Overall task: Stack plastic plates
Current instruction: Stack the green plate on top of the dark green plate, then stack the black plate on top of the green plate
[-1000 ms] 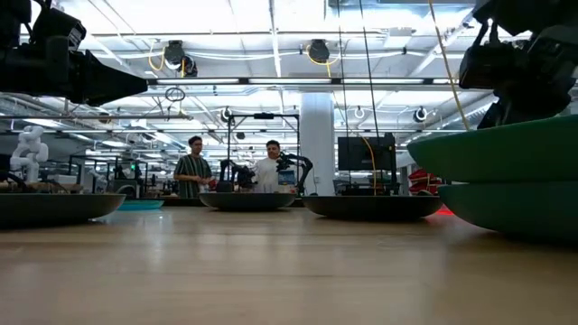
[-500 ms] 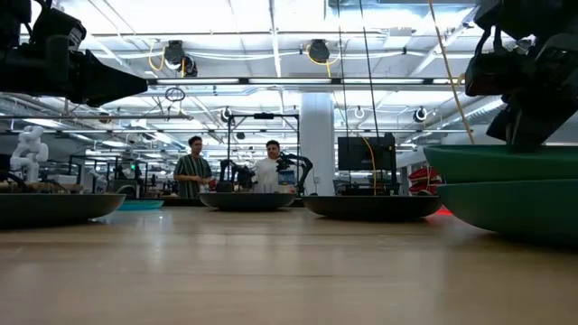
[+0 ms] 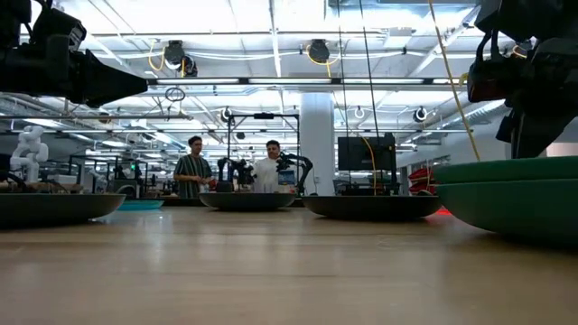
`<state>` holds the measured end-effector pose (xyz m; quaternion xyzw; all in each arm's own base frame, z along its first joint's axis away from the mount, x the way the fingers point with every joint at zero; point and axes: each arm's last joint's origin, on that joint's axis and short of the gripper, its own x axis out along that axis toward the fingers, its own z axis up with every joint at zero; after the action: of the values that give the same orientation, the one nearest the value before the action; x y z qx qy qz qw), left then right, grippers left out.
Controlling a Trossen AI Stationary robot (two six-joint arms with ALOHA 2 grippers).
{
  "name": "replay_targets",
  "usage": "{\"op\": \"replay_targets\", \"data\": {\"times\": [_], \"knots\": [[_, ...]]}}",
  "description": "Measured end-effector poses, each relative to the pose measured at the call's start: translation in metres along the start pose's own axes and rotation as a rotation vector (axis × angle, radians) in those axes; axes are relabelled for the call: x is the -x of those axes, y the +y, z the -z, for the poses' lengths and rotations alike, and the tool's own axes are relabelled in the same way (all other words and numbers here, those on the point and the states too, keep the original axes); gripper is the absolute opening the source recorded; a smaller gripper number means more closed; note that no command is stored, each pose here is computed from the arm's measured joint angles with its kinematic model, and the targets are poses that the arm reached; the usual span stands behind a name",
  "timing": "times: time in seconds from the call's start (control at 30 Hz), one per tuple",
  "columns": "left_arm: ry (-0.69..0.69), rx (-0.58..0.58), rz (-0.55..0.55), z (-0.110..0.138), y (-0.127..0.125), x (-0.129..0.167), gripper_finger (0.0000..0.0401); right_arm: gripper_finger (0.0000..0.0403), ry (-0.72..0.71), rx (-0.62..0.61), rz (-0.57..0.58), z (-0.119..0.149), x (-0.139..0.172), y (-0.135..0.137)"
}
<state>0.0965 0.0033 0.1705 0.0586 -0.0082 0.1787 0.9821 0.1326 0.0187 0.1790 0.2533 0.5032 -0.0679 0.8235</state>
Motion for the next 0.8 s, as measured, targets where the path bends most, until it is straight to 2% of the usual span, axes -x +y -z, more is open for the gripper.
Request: {"op": "replay_targets", "data": {"times": [0.17, 0.3, 0.43, 0.63, 0.8], "knots": [[0.0, 0.002, 0.0, 0.0, 0.0, 0.0, 0.0147, 0.0136, -0.002, -0.029, -0.001, 0.0, 0.0, 0.0], [0.0, 0.003, 0.0, 0.0, 0.0, 0.0, 0.0147, 0.0157, -0.011, -0.058, -0.006, -0.001, 0.001, 0.0], [-0.002, 0.01, 0.0, 0.0, 0.0, 0.0, 0.0147, 0.0158, -0.067, -0.075, -0.035, -0.004, 0.003, 0.003], [-0.019, 0.019, -0.002, -0.001, 0.0, 0.0, 0.0147, 0.0147, -0.28, -0.072, -0.069, -0.02, 0.007, 0.011], [-0.029, 0.024, -0.004, -0.002, 0.0, 0.0, 0.0147, 0.0139, -0.4, -0.072, -0.035, -0.028, 0.009, 0.013]]}}
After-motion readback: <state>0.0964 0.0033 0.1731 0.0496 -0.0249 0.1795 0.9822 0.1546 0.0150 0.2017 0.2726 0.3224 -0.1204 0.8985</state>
